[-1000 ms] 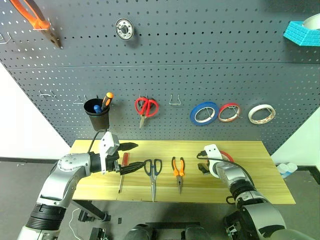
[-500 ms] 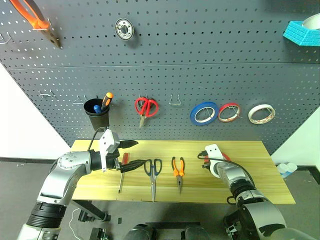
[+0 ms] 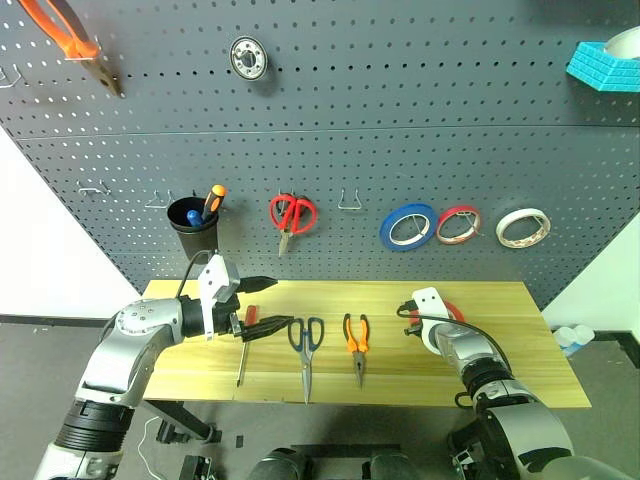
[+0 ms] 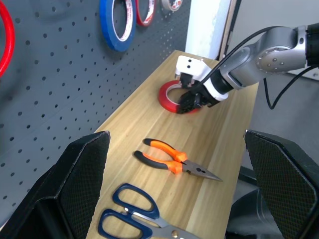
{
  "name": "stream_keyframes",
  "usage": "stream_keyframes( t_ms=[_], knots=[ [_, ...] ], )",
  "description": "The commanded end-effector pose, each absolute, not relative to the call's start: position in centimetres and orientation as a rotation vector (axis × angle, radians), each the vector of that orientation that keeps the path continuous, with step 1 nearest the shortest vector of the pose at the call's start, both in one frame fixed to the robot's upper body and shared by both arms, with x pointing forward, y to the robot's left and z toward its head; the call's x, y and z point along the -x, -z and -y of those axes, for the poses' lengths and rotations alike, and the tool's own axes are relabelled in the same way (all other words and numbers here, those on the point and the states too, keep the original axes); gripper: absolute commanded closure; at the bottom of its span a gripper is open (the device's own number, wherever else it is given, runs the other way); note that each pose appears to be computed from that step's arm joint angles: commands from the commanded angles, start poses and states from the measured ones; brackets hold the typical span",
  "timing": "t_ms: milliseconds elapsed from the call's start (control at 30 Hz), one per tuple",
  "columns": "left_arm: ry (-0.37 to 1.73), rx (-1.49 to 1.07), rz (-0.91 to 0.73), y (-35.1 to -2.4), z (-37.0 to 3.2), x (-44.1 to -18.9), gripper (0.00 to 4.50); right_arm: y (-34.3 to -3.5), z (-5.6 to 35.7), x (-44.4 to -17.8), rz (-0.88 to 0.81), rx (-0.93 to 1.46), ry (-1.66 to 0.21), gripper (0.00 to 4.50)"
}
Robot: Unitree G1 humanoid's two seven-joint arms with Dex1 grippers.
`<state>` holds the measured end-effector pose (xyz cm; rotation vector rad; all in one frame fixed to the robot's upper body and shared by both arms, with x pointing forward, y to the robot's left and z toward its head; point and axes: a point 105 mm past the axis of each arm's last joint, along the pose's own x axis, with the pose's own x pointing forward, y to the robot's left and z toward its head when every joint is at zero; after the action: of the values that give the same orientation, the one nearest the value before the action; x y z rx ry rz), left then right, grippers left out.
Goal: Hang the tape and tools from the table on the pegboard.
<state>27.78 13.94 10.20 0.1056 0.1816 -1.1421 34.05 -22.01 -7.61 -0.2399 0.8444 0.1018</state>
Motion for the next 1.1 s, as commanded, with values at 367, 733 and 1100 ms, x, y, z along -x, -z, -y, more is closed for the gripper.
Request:
stream_keyframes(
  t_ms=[367, 733, 1100],
  knots=[
    [1.145, -0.11, -0.125, -11.1, -13.9, -28.3, 0.0, 3.6, 22.8, -32.7, -0.731, 0.24, -0.12, 3.82],
    [1.162, -0.11, -0.122, -11.0, -13.7, -28.7, 0.0, 1.7, 22.8, -29.0, -0.69, 0.231, -0.095, 3.82],
    [1.196, -0.091, -0.103, -11.2, -13.2, -29.2, 0.0, 0.1, 24.7, -28.0, -0.527, 0.272, 0.022, 3.82]
  ],
)
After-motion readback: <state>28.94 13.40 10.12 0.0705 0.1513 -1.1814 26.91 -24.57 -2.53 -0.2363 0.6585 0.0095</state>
